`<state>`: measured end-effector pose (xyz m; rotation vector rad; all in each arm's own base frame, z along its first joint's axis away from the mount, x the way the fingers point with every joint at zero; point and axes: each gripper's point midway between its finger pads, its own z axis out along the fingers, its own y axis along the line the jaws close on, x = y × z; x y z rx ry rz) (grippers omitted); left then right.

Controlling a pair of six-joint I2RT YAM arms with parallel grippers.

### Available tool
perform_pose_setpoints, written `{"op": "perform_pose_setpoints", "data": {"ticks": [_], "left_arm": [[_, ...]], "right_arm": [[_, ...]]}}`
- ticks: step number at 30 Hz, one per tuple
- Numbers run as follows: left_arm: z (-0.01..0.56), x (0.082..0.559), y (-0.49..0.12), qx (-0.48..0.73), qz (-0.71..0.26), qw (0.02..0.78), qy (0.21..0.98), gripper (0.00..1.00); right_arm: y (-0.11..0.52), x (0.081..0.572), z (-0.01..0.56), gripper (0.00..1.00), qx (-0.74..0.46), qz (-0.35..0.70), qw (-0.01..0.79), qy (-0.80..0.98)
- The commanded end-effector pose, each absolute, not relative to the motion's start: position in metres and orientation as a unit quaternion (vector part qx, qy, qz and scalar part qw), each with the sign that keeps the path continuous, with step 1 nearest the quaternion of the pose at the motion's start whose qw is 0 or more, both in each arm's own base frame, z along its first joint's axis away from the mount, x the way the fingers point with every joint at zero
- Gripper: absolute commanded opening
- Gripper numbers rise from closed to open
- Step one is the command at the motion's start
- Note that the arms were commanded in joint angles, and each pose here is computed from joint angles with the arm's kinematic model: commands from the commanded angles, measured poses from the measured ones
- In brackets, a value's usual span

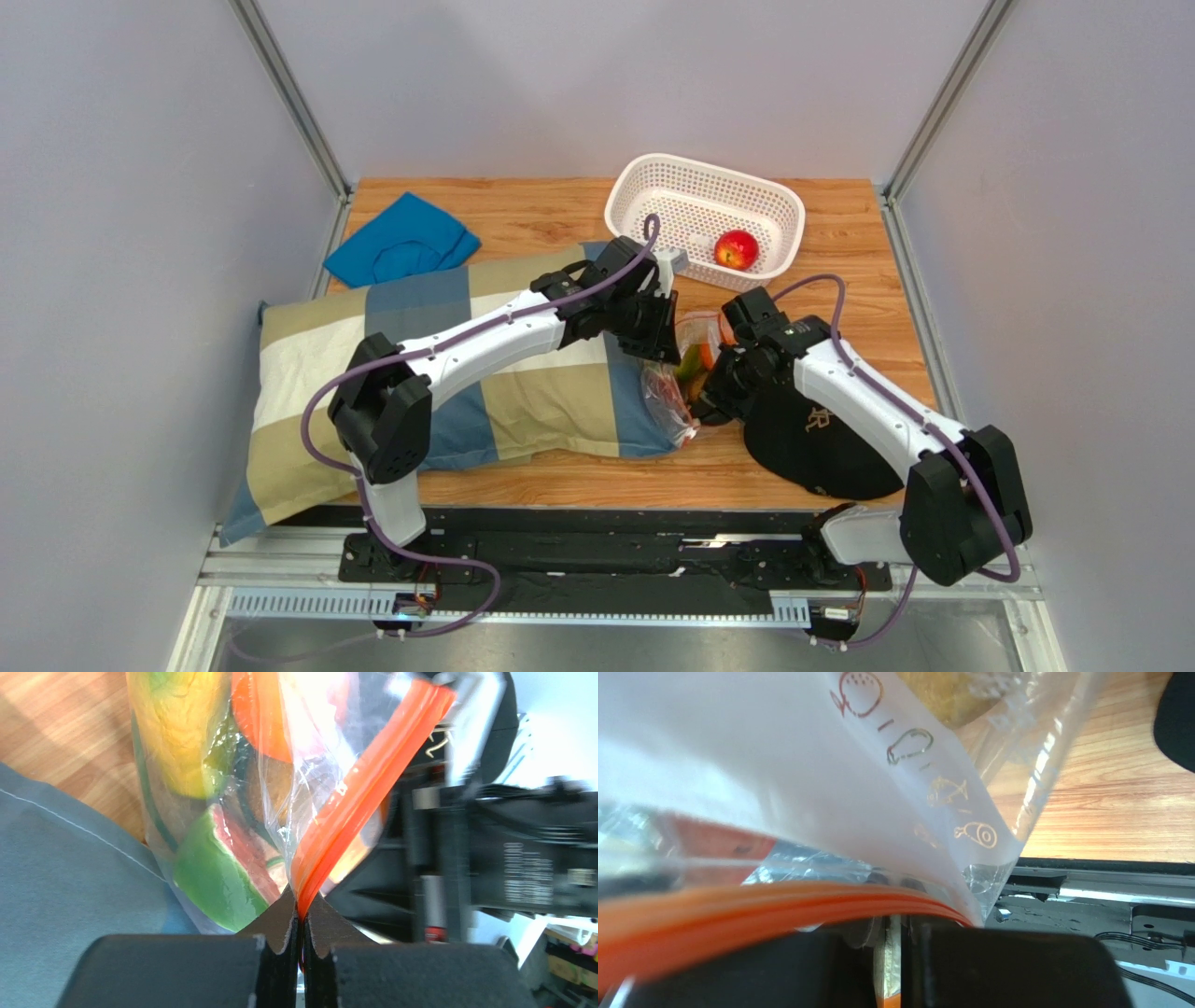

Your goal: Open the zip-top bag and remove the fake food

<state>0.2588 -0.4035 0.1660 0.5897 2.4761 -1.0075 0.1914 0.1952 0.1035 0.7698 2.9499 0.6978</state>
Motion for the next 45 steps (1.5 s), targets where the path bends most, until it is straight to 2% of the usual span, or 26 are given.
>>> {"op": "perform_pose_setpoints", "data": {"ticks": [1, 6, 12, 15, 20, 23, 25, 27, 30, 35, 41, 45], "left_arm": [[0.199, 0.264, -0.402, 0.241, -0.376, 0.256, 0.858, 0.00], [0.204, 0.250, -0.402, 0.277, -0.398, 0.262, 0.834, 0.00], [0.212, 0.215, -0.427, 0.314, -0.451, 0.236, 0.801, 0.00], [0.206, 0.214, -0.428, 0.298, -0.445, 0.221, 0.815, 0.00], [0.189, 0.240, -0.415, 0.269, -0.388, 0.227, 0.852, 0.00], [0.186, 0.254, -0.408, 0.243, -0.382, 0.227, 0.862, 0.00], [0.186, 0.261, -0.405, 0.235, -0.372, 0.234, 0.867, 0.00], [0.189, 0.263, -0.406, 0.233, -0.366, 0.231, 0.871, 0.00], [0.192, 0.266, -0.409, 0.229, -0.368, 0.231, 0.871, 0.00], [0.189, 0.268, -0.405, 0.227, -0.359, 0.236, 0.874, 0.00], [0.183, 0.268, -0.401, 0.228, -0.356, 0.226, 0.878, 0.00], [0.179, 0.265, -0.401, 0.232, -0.355, 0.217, 0.879, 0.00]], "right_arm": [[0.180, 0.217, 0.140, 0.00, 0.257, 0.236, 0.087, 0.933], [0.180, 0.248, 0.143, 0.00, 0.308, 0.303, 0.087, 0.898], [0.185, 0.286, 0.148, 0.00, 0.332, 0.295, 0.092, 0.891], [0.199, 0.292, 0.170, 0.00, 0.332, 0.337, 0.083, 0.877], [0.185, 0.268, 0.239, 0.00, 0.278, 0.355, 0.156, 0.879], [0.185, 0.237, 0.241, 0.00, 0.233, 0.367, 0.137, 0.890], [0.199, 0.217, 0.242, 0.00, 0.200, 0.405, 0.089, 0.888], [0.208, 0.202, 0.248, 0.00, 0.161, 0.419, 0.074, 0.891], [0.207, 0.189, 0.272, 0.00, 0.117, 0.419, 0.098, 0.895], [0.206, 0.187, 0.347, 0.00, 0.072, 0.456, 0.175, 0.870], [0.206, 0.205, 0.447, 0.00, 0.065, 0.500, 0.288, 0.814], [0.200, 0.239, 0.469, 0.00, 0.085, 0.492, 0.340, 0.797]]}}
